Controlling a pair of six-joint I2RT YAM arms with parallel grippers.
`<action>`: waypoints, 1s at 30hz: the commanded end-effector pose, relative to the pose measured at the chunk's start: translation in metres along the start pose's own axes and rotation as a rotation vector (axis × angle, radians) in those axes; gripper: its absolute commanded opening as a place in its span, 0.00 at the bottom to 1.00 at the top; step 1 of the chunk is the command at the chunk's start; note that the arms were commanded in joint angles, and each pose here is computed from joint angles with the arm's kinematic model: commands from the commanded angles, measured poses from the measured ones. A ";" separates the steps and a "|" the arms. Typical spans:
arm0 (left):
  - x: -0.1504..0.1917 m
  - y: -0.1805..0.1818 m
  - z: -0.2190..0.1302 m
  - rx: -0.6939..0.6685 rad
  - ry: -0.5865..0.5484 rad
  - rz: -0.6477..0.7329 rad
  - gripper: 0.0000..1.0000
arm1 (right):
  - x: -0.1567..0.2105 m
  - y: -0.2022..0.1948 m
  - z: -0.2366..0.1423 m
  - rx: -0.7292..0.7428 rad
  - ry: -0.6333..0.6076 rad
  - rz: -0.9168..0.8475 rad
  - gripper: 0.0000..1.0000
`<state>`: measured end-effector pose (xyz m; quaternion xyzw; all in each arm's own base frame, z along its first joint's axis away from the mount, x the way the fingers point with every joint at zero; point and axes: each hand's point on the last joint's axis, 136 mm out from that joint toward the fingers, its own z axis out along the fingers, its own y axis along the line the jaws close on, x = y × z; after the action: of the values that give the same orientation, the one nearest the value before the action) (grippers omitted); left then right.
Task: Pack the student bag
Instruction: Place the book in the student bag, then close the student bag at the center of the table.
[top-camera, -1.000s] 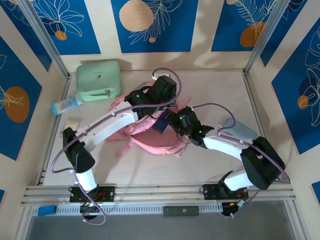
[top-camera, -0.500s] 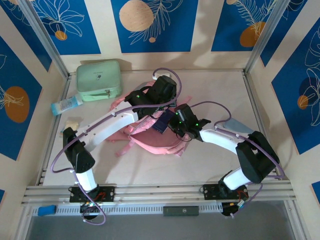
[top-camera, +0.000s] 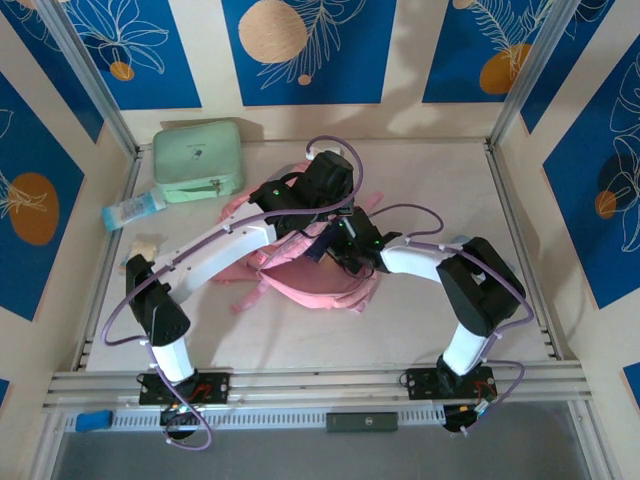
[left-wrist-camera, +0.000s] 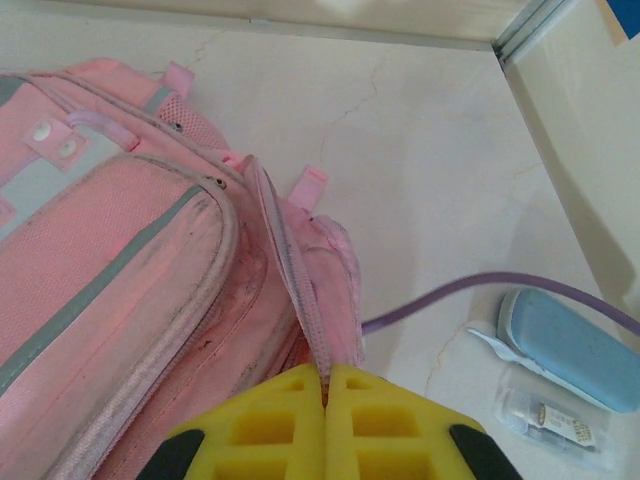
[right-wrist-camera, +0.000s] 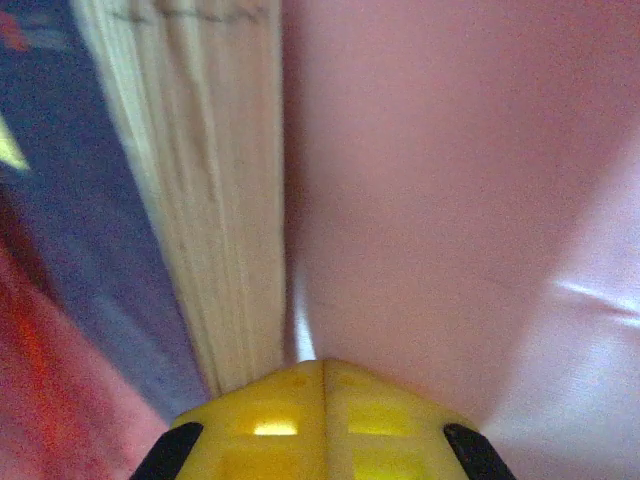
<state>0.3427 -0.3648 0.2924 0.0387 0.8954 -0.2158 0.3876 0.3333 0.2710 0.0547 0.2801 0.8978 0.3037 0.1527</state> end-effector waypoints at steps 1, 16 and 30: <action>-0.031 -0.028 -0.017 0.129 -0.096 -0.071 0.00 | -0.001 0.061 -0.005 -0.183 -0.011 -0.078 0.00; 0.000 -0.016 -0.004 0.130 -0.026 -0.053 0.08 | -0.013 -0.031 -0.090 -0.121 -0.036 -0.086 0.14; 0.088 0.077 -0.043 0.149 0.099 -0.171 0.65 | -0.013 -0.066 -0.191 0.006 -0.061 -0.267 0.26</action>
<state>0.2640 -0.3272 0.2292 0.0681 0.8969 -0.3167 0.3009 0.2566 0.1164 0.1659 0.2366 0.8899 0.2858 0.2653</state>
